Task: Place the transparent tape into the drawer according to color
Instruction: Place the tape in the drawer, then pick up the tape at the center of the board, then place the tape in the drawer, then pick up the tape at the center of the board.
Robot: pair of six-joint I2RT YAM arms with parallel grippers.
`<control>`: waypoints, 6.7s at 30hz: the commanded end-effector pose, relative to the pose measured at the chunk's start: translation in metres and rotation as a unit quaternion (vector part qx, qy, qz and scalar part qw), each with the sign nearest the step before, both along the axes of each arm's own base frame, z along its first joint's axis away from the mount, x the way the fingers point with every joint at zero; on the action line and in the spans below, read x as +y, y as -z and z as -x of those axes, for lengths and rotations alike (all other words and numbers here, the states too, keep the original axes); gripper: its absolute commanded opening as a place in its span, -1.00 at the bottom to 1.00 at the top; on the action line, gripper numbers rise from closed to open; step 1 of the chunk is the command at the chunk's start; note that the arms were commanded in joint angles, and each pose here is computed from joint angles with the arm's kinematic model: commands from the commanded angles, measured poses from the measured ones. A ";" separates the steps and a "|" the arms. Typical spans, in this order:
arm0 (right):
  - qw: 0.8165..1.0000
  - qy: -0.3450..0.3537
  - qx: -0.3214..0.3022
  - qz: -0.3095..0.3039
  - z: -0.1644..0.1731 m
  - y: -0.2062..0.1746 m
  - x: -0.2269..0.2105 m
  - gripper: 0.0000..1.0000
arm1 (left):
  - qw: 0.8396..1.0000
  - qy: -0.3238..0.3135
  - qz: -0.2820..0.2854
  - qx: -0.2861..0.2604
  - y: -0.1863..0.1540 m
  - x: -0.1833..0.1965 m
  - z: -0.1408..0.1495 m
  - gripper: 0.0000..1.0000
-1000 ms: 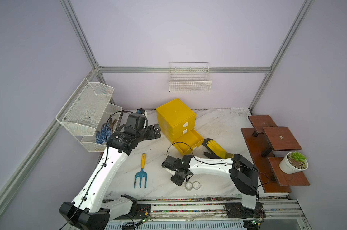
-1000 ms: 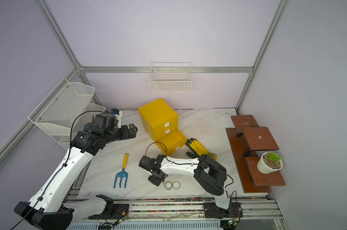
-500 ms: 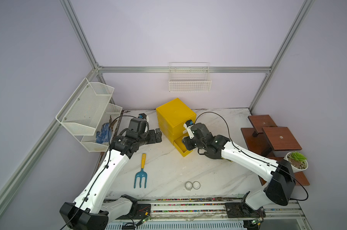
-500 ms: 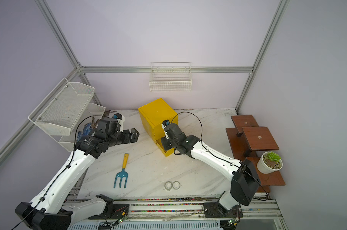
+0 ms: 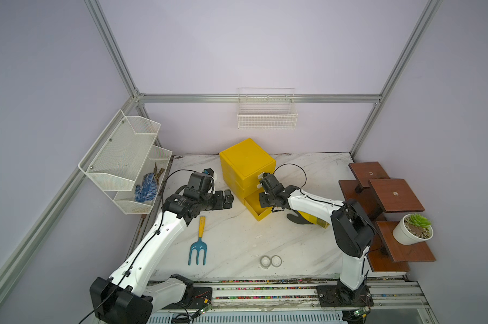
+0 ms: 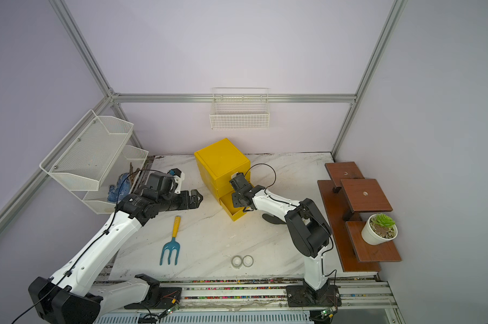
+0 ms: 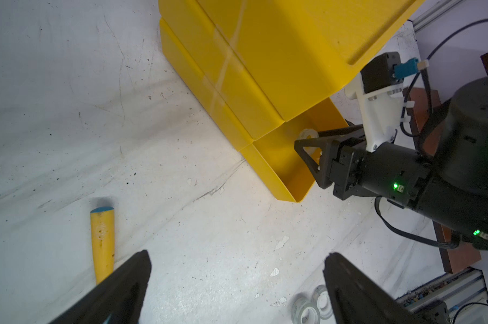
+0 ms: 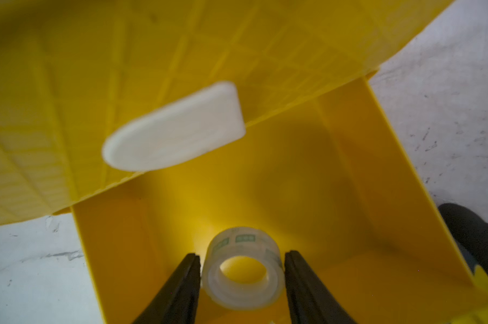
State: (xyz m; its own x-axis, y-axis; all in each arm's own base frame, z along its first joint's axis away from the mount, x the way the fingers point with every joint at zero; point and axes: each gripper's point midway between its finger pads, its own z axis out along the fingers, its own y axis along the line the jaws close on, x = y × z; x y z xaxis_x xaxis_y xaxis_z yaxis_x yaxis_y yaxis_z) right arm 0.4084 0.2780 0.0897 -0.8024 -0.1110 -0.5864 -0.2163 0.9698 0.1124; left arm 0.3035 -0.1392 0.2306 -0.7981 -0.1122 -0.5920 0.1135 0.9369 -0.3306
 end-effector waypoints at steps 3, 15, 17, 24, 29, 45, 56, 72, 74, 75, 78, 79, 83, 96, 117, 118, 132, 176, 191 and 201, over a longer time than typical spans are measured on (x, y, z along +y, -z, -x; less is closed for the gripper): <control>0.998 0.015 -0.048 -0.042 -0.013 -0.039 0.005 0.26 | 1.000 0.029 0.001 -0.006 0.003 -0.017 0.001 1.00; 0.987 0.058 -0.091 -0.120 0.041 -0.079 -0.038 0.27 | 0.971 0.180 -0.101 0.121 0.077 -0.076 0.071 0.98; 0.985 0.067 -0.092 -0.130 0.052 -0.074 -0.048 0.27 | 0.959 0.210 -0.123 0.144 0.091 -0.084 0.084 0.96; 0.982 0.089 -0.099 -0.136 0.071 -0.066 -0.069 0.27 | 0.914 0.318 -0.169 0.184 0.123 -0.129 0.122 0.94; 0.979 0.102 -0.112 -0.134 0.076 -0.075 -0.083 0.29 | 0.882 0.358 -0.235 0.194 0.144 -0.146 0.132 0.87; 0.965 0.159 -0.153 -0.145 0.074 -0.100 -0.125 0.42 | 0.829 0.432 -0.283 0.215 0.168 -0.173 0.151 0.86; 0.957 0.179 -0.164 -0.160 0.067 -0.112 -0.141 0.45 | 0.801 0.476 -0.264 0.249 0.180 -0.182 0.174 0.87; 0.951 0.187 -0.173 -0.175 0.068 -0.121 -0.146 0.46 | 0.806 0.442 -0.329 0.215 0.197 -0.174 0.149 0.33; 0.951 0.190 -0.174 -0.174 0.067 -0.121 -0.148 0.46 | 0.809 0.440 -0.329 0.210 0.197 -0.174 0.147 0.23; 0.950 0.191 -0.174 -0.174 0.067 -0.122 -0.148 0.46 | 0.810 0.439 -0.328 0.208 0.198 -0.174 0.147 0.21; 0.949 0.191 -0.175 -0.179 0.066 -0.123 -0.148 0.46 | 0.817 0.421 -0.339 0.199 0.199 -0.169 0.139 0.16; 0.949 0.191 -0.174 -0.180 0.065 -0.122 -0.147 0.46 | 0.822 0.411 -0.341 0.198 0.199 -0.167 0.136 0.16; 0.949 0.193 -0.173 -0.182 0.065 -0.122 -0.148 0.46 | 0.826 0.395 -0.341 0.213 0.209 -0.158 0.129 0.27; 0.944 0.197 -0.177 -0.194 0.064 -0.127 -0.148 0.46 | 0.853 0.363 -0.321 0.195 0.191 -0.153 0.113 -0.09; 0.942 0.206 -0.174 -0.198 0.071 -0.117 -0.155 0.46 | 0.947 0.221 -0.233 0.010 0.031 -0.163 0.001 -0.11; 0.942 0.205 -0.174 -0.198 0.071 -0.117 -0.155 0.46 | 0.950 0.210 -0.233 0.001 0.027 -0.164 -0.006 -0.11; 0.939 0.219 -0.182 -0.193 0.077 -0.110 -0.164 0.46 | 0.970 0.064 -0.212 -0.097 0.043 -0.162 -0.072 -0.04; 0.965 0.103 -0.139 -0.197 0.110 -0.104 -0.140 0.46 | 0.981 0.045 -0.083 -0.169 -0.059 -0.107 -0.009 1.00; 0.979 0.008 0.030 -0.201 0.167 -0.038 -0.110 0.39 | 0.973 -0.006 -0.144 -0.182 -0.056 -0.038 0.021 1.00; 0.980 -0.080 0.141 -0.111 0.221 0.003 -0.077 0.38 | 0.965 -0.033 -0.136 -0.221 -0.072 -0.017 0.029 1.00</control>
State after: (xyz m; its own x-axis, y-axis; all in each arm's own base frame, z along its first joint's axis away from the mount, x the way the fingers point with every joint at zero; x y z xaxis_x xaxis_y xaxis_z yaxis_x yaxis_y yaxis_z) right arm 0.2039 0.1970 0.0937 -0.9055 -0.0490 -0.4214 -0.2523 0.8608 0.4420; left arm 0.2725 -0.1620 0.2959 -0.4924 0.0603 -0.8683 0.1441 0.9895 -0.0130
